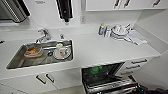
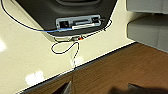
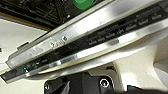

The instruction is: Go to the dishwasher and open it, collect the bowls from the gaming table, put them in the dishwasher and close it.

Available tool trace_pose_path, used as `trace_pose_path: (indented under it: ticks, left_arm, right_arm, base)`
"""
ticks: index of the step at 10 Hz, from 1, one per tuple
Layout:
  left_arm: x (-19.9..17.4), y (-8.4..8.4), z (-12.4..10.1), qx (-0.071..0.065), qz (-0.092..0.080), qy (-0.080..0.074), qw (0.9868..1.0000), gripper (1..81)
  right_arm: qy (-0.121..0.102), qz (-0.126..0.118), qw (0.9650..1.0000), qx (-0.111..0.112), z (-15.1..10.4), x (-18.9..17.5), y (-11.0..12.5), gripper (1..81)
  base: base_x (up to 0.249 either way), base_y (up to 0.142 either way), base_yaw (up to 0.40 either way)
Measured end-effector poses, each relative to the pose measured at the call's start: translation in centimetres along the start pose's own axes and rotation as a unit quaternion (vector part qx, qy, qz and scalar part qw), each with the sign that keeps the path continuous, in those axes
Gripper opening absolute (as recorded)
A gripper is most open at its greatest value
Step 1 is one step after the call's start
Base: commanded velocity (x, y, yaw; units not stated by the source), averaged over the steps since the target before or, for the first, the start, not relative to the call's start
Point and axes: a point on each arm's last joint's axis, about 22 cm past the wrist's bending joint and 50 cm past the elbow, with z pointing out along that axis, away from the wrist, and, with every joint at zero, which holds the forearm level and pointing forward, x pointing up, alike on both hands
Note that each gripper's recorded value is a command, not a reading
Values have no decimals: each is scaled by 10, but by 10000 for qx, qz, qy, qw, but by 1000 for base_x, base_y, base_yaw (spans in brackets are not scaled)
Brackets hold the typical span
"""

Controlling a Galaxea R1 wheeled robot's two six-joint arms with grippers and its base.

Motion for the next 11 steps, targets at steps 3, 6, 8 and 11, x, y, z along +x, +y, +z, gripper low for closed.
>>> trace_pose_path:
  ticks: [3, 6, 8, 11]
  left_arm:
    - [23, -8, -4, 54, 51, 125, 9999, 811]
    - [58, -16, -7, 122, 281, 74, 9995, 811]
    - [83, -16, -7, 131, 354, 147, 9992, 811]
    - [119, -23, -9, 181, 445, 337, 9983, 811]
  right_arm:
    - [-493, 95, 9984, -279, -7, -73, 41, 811]
    - [-827, 90, 9960, -312, -5, -127, 53, 811]
    - [-806, 94, 9960, -369, -7, -151, 70, 811]
    - [-790, 141, 9954, -525, 13, -186, 98, 811]
  base:
    - [0, 0, 0]
    - [0, 0, 0]
    - [0, 0, 0]
    - [0, 0, 0]
